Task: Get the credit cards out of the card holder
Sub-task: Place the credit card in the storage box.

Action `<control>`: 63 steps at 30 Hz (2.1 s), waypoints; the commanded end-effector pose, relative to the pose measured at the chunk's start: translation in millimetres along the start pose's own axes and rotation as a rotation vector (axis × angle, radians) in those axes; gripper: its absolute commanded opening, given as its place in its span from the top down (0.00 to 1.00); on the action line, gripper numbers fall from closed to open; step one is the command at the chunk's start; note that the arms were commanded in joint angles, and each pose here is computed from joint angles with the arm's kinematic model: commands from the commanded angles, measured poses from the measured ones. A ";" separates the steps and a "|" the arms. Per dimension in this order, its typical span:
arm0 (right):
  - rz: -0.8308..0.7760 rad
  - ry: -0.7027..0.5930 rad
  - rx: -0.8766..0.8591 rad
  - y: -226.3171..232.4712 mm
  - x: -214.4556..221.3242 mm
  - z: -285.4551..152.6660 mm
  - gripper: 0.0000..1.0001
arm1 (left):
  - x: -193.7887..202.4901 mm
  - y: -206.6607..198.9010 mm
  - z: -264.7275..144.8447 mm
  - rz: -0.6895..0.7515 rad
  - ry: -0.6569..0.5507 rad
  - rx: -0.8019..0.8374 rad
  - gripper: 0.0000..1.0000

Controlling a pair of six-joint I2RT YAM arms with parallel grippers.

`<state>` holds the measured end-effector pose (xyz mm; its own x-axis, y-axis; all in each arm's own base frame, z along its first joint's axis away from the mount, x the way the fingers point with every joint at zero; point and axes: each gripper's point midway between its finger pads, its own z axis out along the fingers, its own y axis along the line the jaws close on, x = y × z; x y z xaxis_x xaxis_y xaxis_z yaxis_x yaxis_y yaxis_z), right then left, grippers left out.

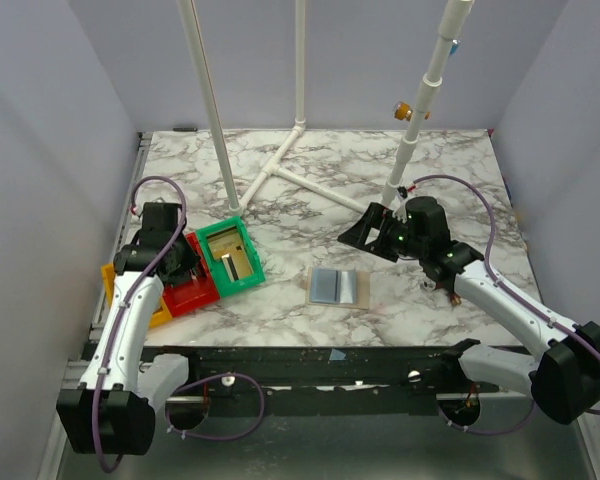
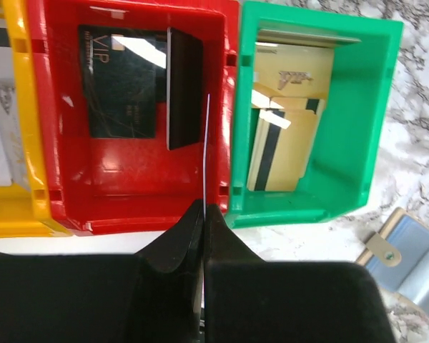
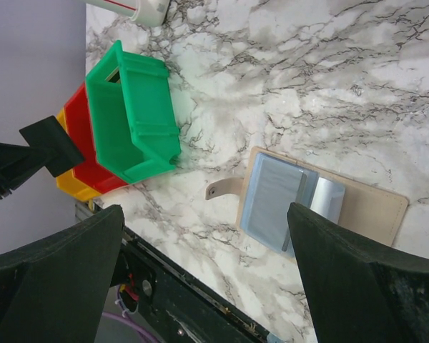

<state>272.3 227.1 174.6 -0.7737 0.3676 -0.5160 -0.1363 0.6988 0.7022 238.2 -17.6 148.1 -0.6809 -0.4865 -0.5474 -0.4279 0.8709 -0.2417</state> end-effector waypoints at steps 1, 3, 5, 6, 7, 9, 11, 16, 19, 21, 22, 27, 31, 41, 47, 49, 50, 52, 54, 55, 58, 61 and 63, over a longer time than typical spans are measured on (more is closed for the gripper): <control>-0.022 0.008 0.014 -5.7 1.1 -1.7 0.00 | -9.6 16.1 6.0 0.010 -0.018 -0.060 1.00; -0.030 0.024 0.011 -5.0 3.0 -0.7 0.00 | -13.9 19.1 10.0 -0.004 -0.017 -0.067 1.00; -0.036 0.036 0.010 -5.0 4.6 0.0 0.00 | -16.4 19.3 15.6 -0.010 -0.010 -0.069 1.00; -0.039 0.040 0.009 -5.0 4.9 0.2 0.00 | -17.0 18.6 17.9 -0.015 -0.002 -0.065 1.00; -0.042 0.042 0.008 -4.6 5.0 0.3 0.00 | -17.8 18.3 20.7 -0.016 0.002 -0.068 1.00; -0.045 0.045 0.003 -3.7 5.3 -0.1 0.00 | -20.1 20.2 24.5 -0.020 0.006 -0.082 1.00; -0.046 0.051 -0.005 -1.9 6.2 -0.4 0.00 | -23.9 22.3 27.5 -0.015 0.001 -0.095 1.00; -0.046 0.055 -0.005 -3.0 7.8 -0.7 0.00 | -31.1 19.1 37.0 -0.002 0.009 -0.086 1.00; -0.046 0.054 -0.006 -3.1 8.0 -1.3 0.00 | -33.5 18.6 41.9 0.003 0.016 -0.083 1.00; -0.047 0.050 -0.006 -3.2 7.8 -1.8 0.00 | -34.1 17.9 44.7 0.006 0.024 -0.080 1.00; -0.048 0.050 -0.007 -3.1 8.0 -2.1 0.00 | -34.4 17.4 46.1 0.004 0.027 -0.076 1.00; -0.045 0.051 -0.004 -4.2 8.5 -1.8 0.00 | -33.2 12.0 51.1 -0.007 0.052 -0.051 1.00; -0.044 0.050 -0.004 -4.0 8.5 -1.9 0.00 | -33.1 13.2 51.8 -0.008 0.053 -0.056 0.63; -0.041 0.053 0.002 -5.5 9.1 -0.6 0.00 | -43.8 10.5 38.9 -0.006 0.006 -0.042 0.21; -0.037 0.059 0.003 -6.0 9.8 1.2 0.00 | -46.5 2.4 29.1 0.007 -0.008 0.005 0.15; -0.038 0.059 0.004 -6.3 9.6 1.7 0.00 | -46.3 -1.8 26.5 0.008 -0.011 0.029 0.15; -0.037 0.057 0.005 -6.3 9.1 1.7 0.00 | -44.4 -7.6 24.6 0.013 -0.005 0.062 0.15; -0.037 0.055 0.009 -7.0 8.7 1.9 0.00 | -42.7 -15.6 20.7 0.026 -0.007 0.097 0.13; -0.035 0.054 0.010 -7.3 8.5 2.0 0.00 | -38.9 -26.3 16.7 0.048 -0.001 0.136 0.12; -0.036 0.054 0.009 -6.8 8.4 2.0 0.00 | -36.0 -33.8 14.3 0.064 0.005 0.159 0.11; -0.032 0.055 0.011 -7.5 8.9 2.4 0.00 | -25.0 -64.7 5.0 0.130 0.022 0.244 0.08; -0.024 0.067 0.014 -9.1 11.5 4.0 0.00 | -15.7 -95.9 -5.2 0.190 0.043 0.316 0.06; -0.015 0.074 0.018 -10.7 13.6 4.9 0.00 | -7.8 -117.5 -11.4 0.215 0.063 0.374 0.06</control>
<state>268.1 228.6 164.3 -0.7962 0.3166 -0.5156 -0.1587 0.7131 0.6829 280.4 -73.4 163.3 -0.7686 -0.3282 -0.5491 -0.1634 0.9306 -0.3274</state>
